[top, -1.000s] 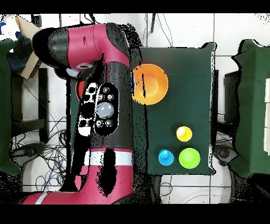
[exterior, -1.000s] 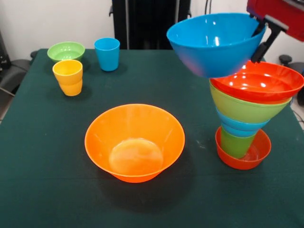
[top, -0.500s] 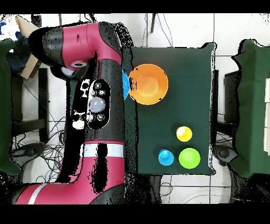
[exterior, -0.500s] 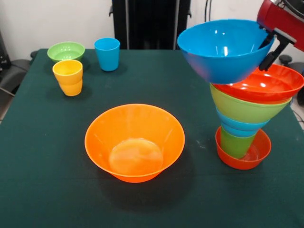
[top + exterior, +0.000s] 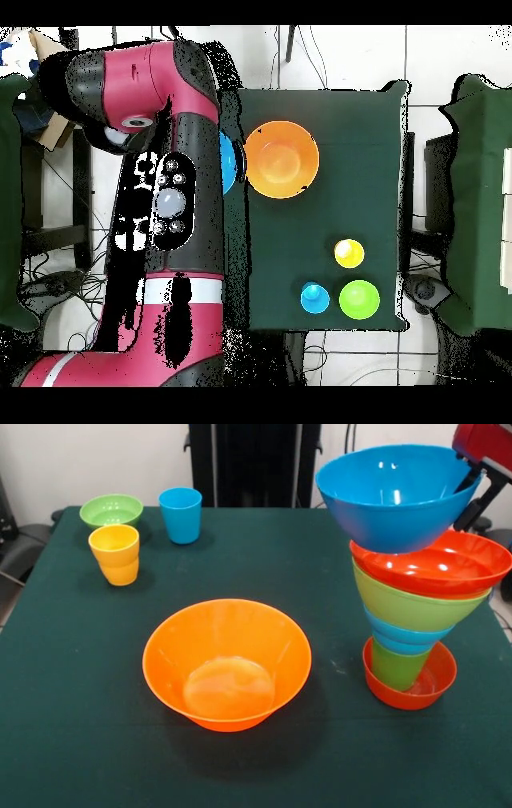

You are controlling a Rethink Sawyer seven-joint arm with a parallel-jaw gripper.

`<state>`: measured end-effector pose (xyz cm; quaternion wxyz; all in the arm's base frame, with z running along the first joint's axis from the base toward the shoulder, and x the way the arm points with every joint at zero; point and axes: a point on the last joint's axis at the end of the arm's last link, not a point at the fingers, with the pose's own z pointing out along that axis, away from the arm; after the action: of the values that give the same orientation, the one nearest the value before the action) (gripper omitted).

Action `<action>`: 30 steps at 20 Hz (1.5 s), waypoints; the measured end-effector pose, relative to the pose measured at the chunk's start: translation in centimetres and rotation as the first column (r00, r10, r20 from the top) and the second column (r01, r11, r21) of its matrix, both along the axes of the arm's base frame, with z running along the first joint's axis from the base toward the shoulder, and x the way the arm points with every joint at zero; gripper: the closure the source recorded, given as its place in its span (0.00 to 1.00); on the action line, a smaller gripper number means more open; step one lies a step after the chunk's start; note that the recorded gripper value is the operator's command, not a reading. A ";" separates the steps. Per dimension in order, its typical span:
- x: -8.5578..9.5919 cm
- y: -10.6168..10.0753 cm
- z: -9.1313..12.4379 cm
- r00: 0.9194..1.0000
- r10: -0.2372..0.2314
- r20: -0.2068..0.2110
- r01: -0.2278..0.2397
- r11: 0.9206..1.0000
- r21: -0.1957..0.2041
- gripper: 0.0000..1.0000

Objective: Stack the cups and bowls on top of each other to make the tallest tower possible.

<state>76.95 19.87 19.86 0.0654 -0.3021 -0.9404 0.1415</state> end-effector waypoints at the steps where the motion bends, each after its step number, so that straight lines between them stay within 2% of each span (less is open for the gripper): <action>1: 0.0 0.0 0.1 1.000 -0.001 0.001 0.001 1.000 -0.001 1.00; 11: -0.2 0.4 0.8 1.000 -0.008 0.007 0.008 1.000 -0.011 1.00; 23: -2.0 5.5 1.5 1.000 0.002 0.016 -0.001 1.000 -0.014 1.00; 27: -2.4 6.8 1.3 0.999 -0.001 0.032 0.002 1.000 -0.022 1.00; 30: -2.3 7.2 0.9 0.998 -0.009 0.062 0.011 0.999 -0.032 1.00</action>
<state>74.68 27.07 20.79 0.0321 -0.3120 -0.9381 0.1470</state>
